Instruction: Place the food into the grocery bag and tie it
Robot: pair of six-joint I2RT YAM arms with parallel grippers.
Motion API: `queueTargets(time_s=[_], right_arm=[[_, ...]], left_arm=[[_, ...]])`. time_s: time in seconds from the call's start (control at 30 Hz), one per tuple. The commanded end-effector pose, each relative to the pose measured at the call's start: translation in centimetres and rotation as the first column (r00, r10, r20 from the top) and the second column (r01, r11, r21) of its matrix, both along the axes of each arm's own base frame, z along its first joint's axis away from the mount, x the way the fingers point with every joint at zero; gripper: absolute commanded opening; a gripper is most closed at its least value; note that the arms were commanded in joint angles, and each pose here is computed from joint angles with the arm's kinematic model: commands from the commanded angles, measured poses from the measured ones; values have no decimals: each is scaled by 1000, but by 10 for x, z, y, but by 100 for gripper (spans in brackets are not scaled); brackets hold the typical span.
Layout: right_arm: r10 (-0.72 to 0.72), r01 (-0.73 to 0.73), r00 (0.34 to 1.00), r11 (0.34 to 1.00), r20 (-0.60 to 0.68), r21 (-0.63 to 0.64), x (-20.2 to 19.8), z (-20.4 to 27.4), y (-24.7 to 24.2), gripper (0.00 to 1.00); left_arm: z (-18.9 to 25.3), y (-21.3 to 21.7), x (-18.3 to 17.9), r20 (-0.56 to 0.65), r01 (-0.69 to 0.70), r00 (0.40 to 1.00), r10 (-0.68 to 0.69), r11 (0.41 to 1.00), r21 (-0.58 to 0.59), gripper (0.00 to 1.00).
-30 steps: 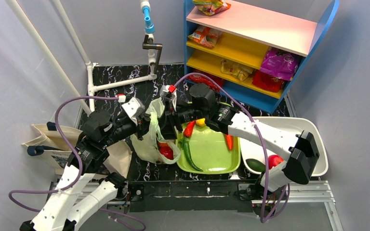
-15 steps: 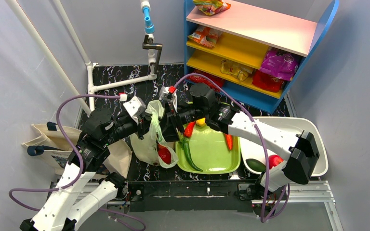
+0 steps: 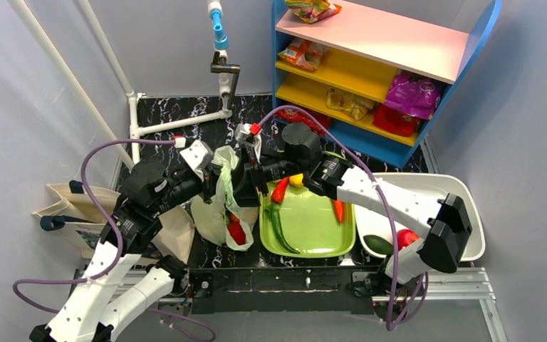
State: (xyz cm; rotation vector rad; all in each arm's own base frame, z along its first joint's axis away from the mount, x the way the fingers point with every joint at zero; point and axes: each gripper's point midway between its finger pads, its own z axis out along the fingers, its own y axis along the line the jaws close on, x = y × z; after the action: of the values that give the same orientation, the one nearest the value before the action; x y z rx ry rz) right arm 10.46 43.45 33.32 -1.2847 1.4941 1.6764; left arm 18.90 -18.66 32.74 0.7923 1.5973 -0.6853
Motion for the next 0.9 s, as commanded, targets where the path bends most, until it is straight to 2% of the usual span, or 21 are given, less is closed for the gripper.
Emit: queueTargets(time_s=[0.0, 0.13, 0.33, 0.5, 0.7, 0.77, 0.87], right_arm=[[-23, 17, 999, 991, 38, 130, 1, 34, 12, 68], [-25, 20, 999, 991, 38, 135, -2, 36, 16, 68], [-250, 252, 968, 963, -26, 101, 28, 30, 29, 68], [-323, 331, 943, 936, -79, 118, 39, 32, 35, 68], [-428, 440, 892, 895, -147, 69, 56, 22, 45, 68], [-459, 472, 873, 880, -165, 52, 61, 18, 47, 67], [-476, 490, 862, 870, -172, 48, 66, 17, 53, 60]], left_arm=[[18, 2, 3, 27, -31, 999, 32, 999, -40, 0], [19, 7, 9, 18, -82, 996, 83, 995, -48, 0], [18, 15, 17, -4, -155, 988, 155, 986, -63, 0], [14, 20, 20, -24, -198, 980, 197, 977, -74, 0], [13, 26, 24, -30, -247, 969, 245, 966, -75, 0], [11, 30, 27, -43, -279, 960, 276, 957, -79, 0], [9, 31, 28, -61, -296, 954, 292, 951, -83, 0]])
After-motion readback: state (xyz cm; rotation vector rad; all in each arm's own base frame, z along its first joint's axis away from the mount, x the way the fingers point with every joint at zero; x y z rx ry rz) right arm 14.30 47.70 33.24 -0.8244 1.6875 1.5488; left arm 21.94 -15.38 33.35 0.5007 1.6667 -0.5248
